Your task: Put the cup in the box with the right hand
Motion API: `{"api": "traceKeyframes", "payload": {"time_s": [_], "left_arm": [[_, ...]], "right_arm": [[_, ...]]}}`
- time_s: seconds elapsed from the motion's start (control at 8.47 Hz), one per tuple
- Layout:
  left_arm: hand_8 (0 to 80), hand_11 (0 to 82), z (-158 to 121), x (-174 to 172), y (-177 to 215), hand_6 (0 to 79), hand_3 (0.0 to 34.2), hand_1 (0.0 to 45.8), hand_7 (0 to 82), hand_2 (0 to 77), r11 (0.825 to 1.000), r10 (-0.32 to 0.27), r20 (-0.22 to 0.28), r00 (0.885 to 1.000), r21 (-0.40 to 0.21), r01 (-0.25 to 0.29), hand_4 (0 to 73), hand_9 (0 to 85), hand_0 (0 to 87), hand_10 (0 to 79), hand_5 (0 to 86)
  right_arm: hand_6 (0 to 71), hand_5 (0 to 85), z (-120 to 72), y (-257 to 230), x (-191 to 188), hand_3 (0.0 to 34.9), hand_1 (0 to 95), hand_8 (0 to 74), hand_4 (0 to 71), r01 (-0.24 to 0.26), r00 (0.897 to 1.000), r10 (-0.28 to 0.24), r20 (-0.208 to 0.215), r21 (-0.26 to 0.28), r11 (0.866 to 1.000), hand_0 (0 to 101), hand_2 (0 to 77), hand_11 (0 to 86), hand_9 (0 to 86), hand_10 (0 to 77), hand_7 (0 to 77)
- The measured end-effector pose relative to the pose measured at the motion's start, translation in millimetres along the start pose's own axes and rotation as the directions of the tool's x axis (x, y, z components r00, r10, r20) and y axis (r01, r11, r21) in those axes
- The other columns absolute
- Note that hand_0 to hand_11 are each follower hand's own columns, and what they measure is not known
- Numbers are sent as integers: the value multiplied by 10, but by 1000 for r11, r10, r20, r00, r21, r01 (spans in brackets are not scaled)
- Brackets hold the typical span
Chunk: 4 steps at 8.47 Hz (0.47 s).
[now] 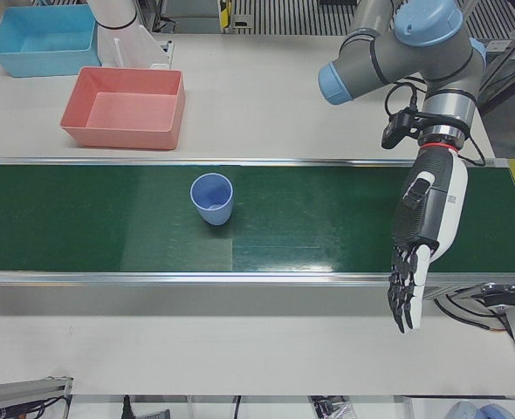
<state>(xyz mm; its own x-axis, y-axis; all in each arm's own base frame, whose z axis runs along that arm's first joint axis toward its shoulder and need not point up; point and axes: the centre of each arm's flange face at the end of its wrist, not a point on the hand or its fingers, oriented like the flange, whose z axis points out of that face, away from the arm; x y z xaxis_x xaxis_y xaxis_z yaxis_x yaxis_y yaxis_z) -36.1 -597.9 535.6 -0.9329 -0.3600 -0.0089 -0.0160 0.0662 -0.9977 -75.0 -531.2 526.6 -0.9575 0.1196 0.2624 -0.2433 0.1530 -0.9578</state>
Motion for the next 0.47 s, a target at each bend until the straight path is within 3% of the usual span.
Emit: {"api": "traceKeyframes", "payload": {"time_s": [0.47], "left_arm": [[0, 0, 1, -2, 0, 0, 0, 5, 0, 5, 1000, 0, 0, 1000, 0, 0, 0, 0, 0, 0, 0]], "right_arm": [[38, 44, 4, 5, 0, 103, 191, 5, 0, 0, 1000, 0, 0, -1, 1000, 494, 82, 11, 33, 5, 109]]}}
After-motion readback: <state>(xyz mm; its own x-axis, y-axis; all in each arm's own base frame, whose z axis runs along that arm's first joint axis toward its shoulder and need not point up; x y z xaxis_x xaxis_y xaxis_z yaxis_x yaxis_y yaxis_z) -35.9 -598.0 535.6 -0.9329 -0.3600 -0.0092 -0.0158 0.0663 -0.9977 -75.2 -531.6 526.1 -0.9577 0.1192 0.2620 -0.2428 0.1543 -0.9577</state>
